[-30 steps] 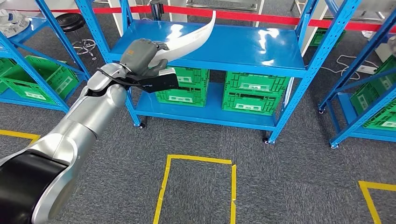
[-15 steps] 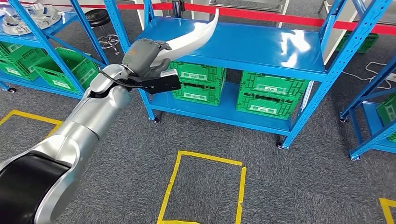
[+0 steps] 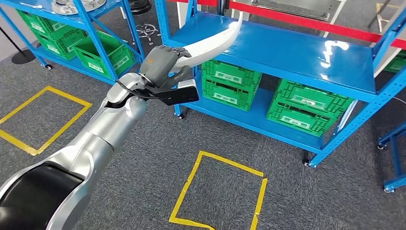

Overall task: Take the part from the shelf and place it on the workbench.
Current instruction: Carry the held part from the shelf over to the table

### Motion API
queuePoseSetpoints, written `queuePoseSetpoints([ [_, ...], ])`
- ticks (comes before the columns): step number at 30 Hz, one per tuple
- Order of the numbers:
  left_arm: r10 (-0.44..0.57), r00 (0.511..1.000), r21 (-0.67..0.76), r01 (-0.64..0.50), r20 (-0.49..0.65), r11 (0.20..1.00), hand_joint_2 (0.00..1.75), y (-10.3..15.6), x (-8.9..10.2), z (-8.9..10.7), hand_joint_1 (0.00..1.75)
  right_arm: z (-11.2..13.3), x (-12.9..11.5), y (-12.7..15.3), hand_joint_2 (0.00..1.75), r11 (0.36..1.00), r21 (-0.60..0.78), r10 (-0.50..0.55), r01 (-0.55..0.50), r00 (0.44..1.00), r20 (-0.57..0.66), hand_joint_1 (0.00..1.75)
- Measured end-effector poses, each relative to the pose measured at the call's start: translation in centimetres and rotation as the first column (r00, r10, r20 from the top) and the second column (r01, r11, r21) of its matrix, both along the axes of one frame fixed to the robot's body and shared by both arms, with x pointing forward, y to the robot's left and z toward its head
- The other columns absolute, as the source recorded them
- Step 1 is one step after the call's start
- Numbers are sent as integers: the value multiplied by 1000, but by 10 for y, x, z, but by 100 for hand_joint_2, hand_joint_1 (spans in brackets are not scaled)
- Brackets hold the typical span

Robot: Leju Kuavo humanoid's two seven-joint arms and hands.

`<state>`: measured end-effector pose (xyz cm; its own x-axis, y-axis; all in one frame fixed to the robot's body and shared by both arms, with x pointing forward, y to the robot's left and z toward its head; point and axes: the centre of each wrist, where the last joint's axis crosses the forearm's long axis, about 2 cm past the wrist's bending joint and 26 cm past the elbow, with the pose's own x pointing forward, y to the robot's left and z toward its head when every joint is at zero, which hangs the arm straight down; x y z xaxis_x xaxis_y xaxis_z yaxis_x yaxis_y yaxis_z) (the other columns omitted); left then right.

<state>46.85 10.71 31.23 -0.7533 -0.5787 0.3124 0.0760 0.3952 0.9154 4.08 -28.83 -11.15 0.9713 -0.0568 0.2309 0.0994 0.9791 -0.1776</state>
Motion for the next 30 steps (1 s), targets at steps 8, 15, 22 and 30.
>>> queuePoseSetpoints([
  [8, -27, 1000, -4, 27, -13, 1000, 175, -15, -6, -1, 175, 0, -3, 1, 0, 1000, -8, -15, 15, 999, 35, 0],
  [15, 31, 1000, 13, -31, 5, 999, 175, 17, 6, -6, 175, 0, 0, 4, 0, 995, 25, 93, -95, 993, 80, 0],
  [22, 121, 993, 45, -121, 6, 992, 175, 84, 17, -33, 175, 0, -1, 6, 0, 973, 62, 219, -223, 973, 75, 0],
  [30, 169, 986, 69, -169, 9, 983, 175, 99, 22, -24, 175, 2, 15, 7, 0, 973, 55, 215, -223, 969, 121, 0],
])
